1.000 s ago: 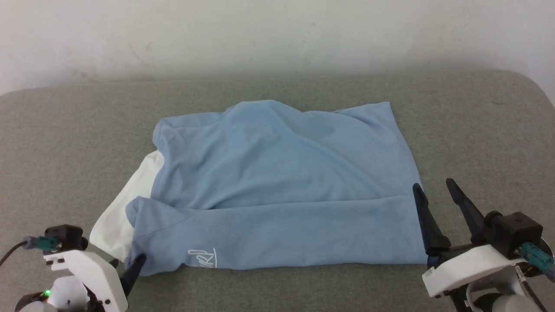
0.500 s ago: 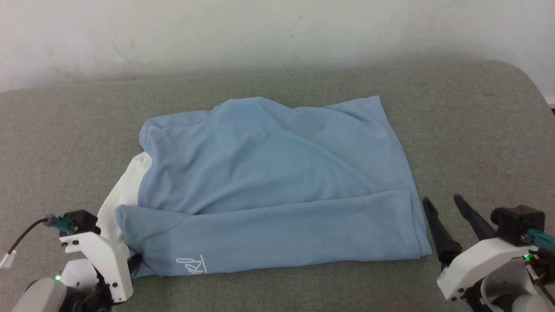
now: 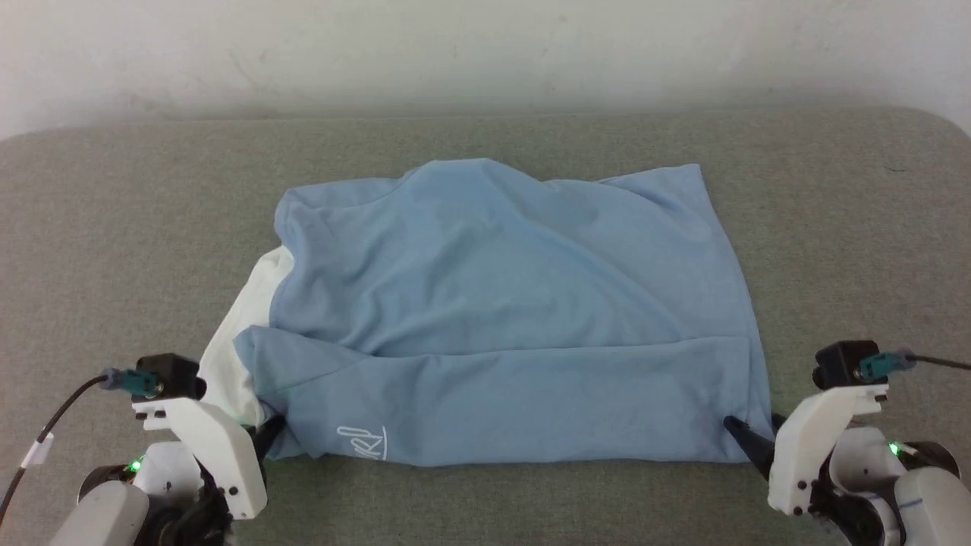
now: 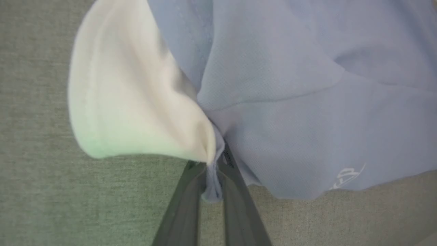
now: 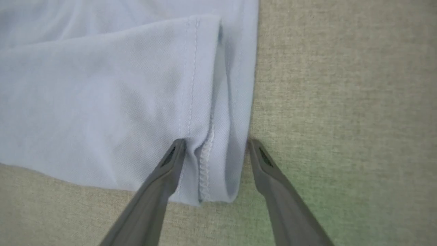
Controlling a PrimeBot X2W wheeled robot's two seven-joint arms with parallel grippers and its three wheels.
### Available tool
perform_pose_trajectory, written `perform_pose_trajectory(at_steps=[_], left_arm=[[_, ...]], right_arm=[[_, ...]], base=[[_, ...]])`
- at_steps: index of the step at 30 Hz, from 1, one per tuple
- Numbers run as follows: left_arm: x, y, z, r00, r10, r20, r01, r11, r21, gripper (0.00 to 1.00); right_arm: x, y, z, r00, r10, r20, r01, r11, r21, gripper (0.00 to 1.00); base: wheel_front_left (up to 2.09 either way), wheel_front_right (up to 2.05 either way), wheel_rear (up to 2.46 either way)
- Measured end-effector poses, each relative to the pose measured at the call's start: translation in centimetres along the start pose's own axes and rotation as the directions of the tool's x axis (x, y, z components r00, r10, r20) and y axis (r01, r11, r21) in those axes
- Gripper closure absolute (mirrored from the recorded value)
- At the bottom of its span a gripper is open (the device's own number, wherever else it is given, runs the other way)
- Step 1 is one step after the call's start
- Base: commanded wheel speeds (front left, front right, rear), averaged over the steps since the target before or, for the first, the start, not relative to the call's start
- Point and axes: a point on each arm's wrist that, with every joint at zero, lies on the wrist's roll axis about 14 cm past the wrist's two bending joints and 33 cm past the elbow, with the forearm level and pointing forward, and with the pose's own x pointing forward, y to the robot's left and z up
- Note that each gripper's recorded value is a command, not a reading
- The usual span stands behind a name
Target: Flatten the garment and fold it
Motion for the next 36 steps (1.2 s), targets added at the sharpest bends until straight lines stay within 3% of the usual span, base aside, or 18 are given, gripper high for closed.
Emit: perform_pose_trajectory(at_steps=[2, 3, 4, 5, 11, 24, 30, 36], left_arm=[[-0.2, 0.0, 0.0, 1.0, 0.002, 0.007, -0.002, 1.0, -0.003, 1.0], [-0.3, 0.0, 0.0, 1.0, 0.002, 0.009, -0.002, 1.0, -0.006, 1.0], [-0.4, 0.1, 0.0, 1.0, 0.003, 0.01, -0.003, 1.0, -0.009, 1.0], [-0.5, 0.1, -0.1, 1.0, 0.003, 0.011, -0.003, 1.0, -0.011, 1.0], [-1.0, -0.1, 0.0, 1.0, -0.003, 0.029, 0.004, 1.0, -0.024, 1.0], [-6.0, 0.6, 0.7, 0.984, 0.055, 0.172, -0.054, 0.998, -0.009, 1.0], [-8.4, 1.4, -1.2, 0.98, 0.099, 0.171, -0.097, 0.995, -0.021, 1.0], [-7.4, 1.2, -4.2, 0.992, 0.097, 0.075, -0.093, 0.994, -0.063, 1.0]], right_arm=[[0.8, 0.5, -0.4, 0.998, 0.02, -0.057, -0.02, 1.0, 0.004, 0.0], [1.1, 0.5, -0.5, 0.996, 0.021, -0.086, -0.021, 1.0, -0.002, 0.31], [1.4, 0.6, -0.7, 0.993, 0.025, -0.111, -0.025, 1.0, 0.002, 0.8], [1.6, 0.6, -0.7, 0.991, 0.03, -0.13, -0.029, 1.0, 0.009, 1.0], [1.8, 1.4, -0.1, 0.99, 0.051, -0.134, -0.051, 0.999, 0.006, 1.0], [-2.3, 3.3, 3.7, 0.985, 0.098, 0.142, -0.087, 0.993, -0.085, 1.0], [-4.5, 2.9, 1.5, 0.987, 0.092, 0.131, -0.082, 0.993, -0.08, 1.0], [-4.1, 2.4, -2.1, 0.998, 0.065, 0.028, -0.064, 0.998, -0.027, 1.0]], base=[[0.0, 0.0, 0.0], [0.0, 0.0, 0.0], [0.0, 0.0, 0.0], [0.0, 0.0, 0.0], [0.0, 0.0, 0.0], [0.0, 0.0, 0.0], [0.0, 0.0, 0.0], [0.0, 0.0, 0.0]])
